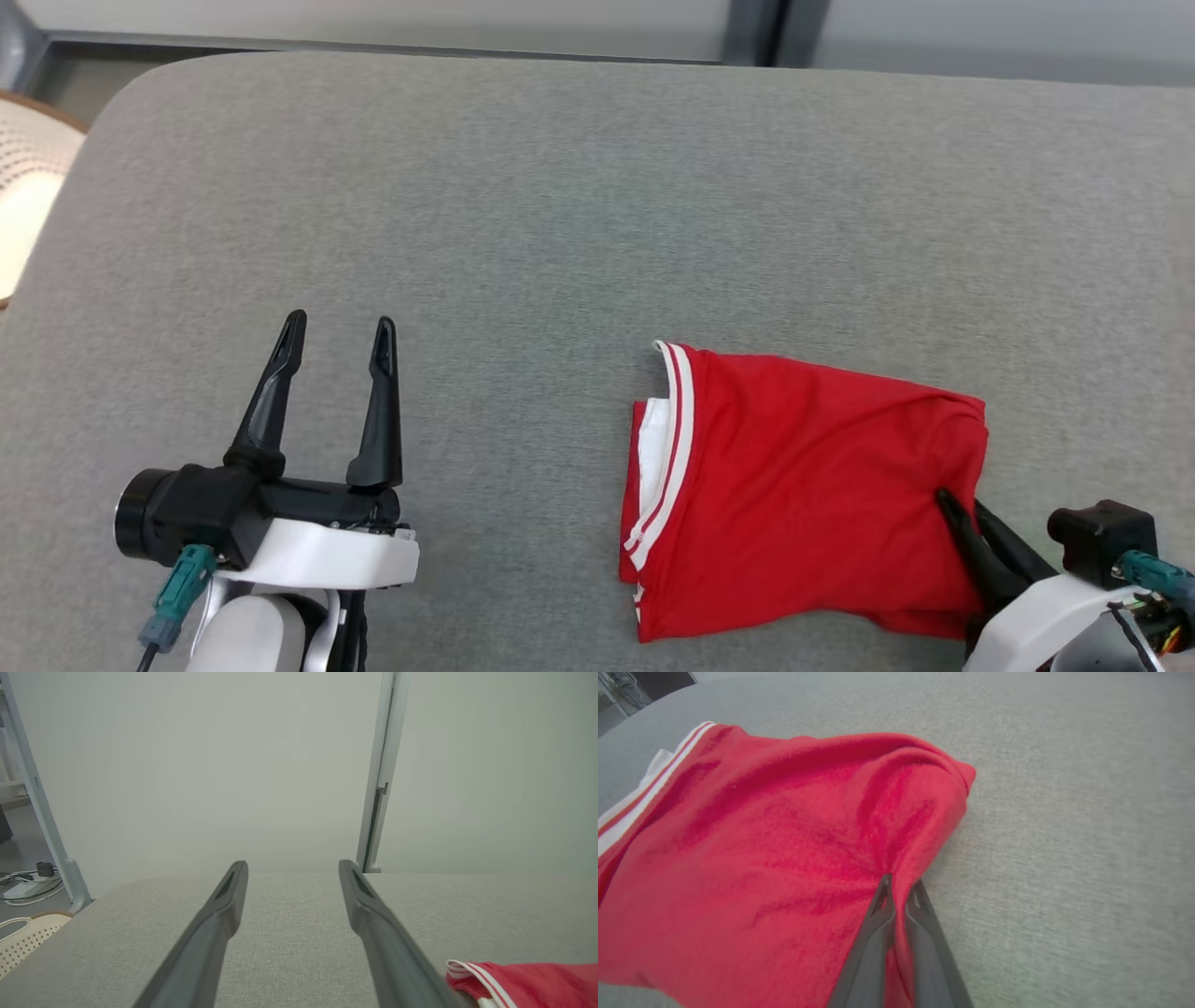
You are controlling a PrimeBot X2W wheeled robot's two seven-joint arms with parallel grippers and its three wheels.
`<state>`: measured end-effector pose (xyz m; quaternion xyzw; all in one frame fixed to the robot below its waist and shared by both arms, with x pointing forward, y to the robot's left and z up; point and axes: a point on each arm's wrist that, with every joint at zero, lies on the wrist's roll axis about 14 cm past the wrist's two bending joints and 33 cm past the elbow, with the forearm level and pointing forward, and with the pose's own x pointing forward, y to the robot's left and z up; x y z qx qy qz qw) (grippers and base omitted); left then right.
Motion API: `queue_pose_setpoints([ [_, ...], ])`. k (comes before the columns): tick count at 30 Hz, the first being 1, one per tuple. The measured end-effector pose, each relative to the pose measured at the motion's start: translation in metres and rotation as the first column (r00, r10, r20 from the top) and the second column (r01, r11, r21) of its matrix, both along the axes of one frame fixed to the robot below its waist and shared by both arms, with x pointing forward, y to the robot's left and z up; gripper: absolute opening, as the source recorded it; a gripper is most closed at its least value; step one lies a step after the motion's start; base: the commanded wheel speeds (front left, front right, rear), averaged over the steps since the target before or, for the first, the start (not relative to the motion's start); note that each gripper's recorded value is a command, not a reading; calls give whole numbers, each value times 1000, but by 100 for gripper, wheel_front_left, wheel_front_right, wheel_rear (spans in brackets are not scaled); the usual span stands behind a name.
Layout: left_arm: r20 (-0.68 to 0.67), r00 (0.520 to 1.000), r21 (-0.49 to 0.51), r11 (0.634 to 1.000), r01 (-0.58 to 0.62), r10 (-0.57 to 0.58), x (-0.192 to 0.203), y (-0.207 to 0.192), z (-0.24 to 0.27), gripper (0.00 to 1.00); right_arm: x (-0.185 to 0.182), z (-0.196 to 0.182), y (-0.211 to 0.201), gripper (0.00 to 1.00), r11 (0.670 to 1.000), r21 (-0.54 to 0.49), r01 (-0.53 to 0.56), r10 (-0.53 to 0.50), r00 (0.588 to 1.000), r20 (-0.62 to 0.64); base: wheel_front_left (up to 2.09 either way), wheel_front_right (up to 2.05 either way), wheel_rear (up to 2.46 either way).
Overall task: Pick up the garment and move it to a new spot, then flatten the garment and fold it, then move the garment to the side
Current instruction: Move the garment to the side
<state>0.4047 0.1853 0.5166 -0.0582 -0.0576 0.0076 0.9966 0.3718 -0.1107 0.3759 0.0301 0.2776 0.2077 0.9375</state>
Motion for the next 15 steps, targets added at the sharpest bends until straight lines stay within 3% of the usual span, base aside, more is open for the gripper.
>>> queue_pose_setpoints([
  [8,45,978,-3,979,204,-204,37,-64,8,100,-13,15,-76,0,981,-94,169,-164,985,56,0,0,0],
  [15,83,915,-9,918,397,-395,68,-130,11,100,14,37,-125,0,950,-139,278,-254,953,167,0,0,0],
])
